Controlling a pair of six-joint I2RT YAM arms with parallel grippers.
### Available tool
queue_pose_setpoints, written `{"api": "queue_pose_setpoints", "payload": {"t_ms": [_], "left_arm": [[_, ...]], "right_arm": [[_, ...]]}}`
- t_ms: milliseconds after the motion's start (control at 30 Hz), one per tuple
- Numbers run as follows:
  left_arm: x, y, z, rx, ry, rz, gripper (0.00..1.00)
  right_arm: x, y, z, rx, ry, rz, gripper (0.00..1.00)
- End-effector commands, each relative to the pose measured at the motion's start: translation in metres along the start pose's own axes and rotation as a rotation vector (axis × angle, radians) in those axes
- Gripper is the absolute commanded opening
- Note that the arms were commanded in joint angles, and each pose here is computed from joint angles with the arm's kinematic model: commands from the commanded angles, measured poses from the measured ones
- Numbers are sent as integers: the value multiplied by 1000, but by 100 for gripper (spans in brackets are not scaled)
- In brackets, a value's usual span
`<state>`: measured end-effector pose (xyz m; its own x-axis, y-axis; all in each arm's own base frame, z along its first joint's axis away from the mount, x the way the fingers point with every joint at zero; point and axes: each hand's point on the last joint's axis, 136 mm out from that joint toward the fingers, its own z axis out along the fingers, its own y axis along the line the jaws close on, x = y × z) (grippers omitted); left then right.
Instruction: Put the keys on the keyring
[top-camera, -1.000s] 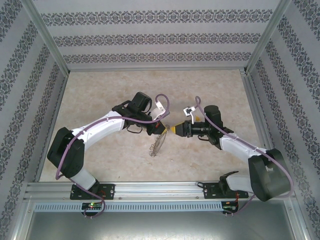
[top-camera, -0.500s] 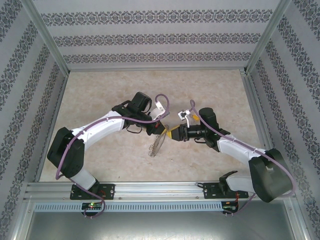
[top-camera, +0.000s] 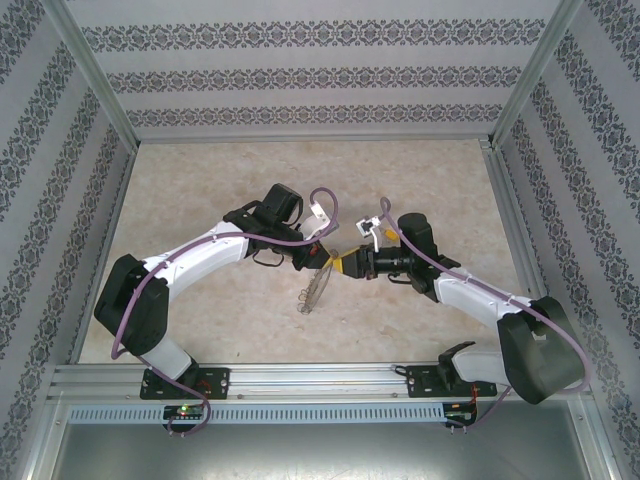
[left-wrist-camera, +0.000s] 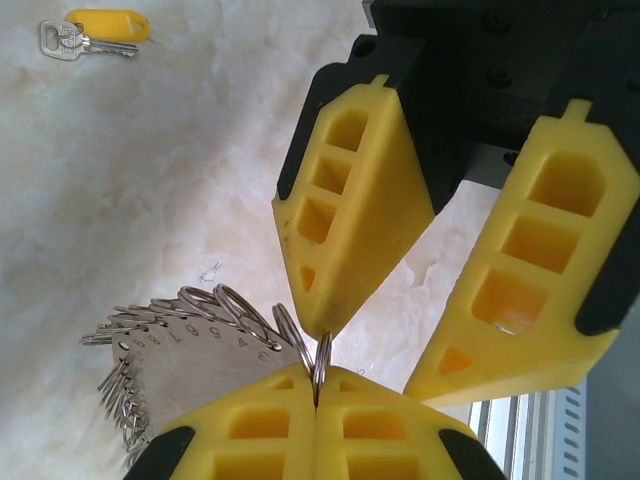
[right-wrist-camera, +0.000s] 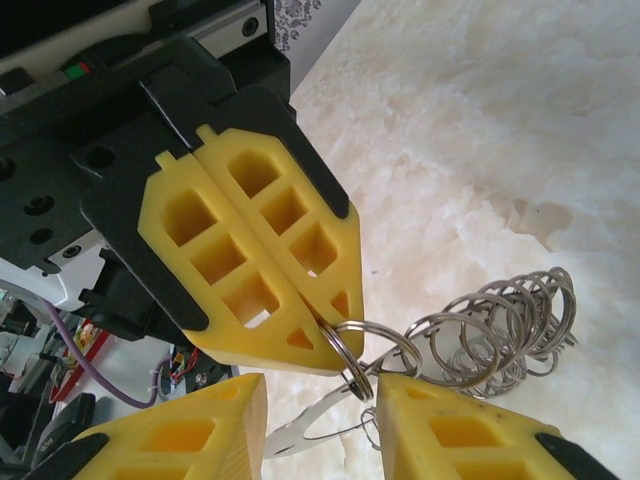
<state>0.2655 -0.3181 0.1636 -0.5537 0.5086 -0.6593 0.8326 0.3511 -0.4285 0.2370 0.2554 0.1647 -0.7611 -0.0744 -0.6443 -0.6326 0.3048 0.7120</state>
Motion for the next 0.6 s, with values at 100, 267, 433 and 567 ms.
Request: {"api": "queue_pose_setpoints", "payload": {"t_ms": [100,267,433,567], "left_arm": [[-12,-9,-8,39,-29,36,0],[-13,-9,-7,42,-31,37,0],[-14,-8,-5,49,-33,31,0],[-15,-4,-5,27,-36,29,0]], "right_arm": [[-20,9,-1,-26,-37,-57,32],[-21,10,1,-32,-35,-57,22],[-22,7,2,-28,-38,-50,7],[-27,4,3,-5,-55,-46,0]]}}
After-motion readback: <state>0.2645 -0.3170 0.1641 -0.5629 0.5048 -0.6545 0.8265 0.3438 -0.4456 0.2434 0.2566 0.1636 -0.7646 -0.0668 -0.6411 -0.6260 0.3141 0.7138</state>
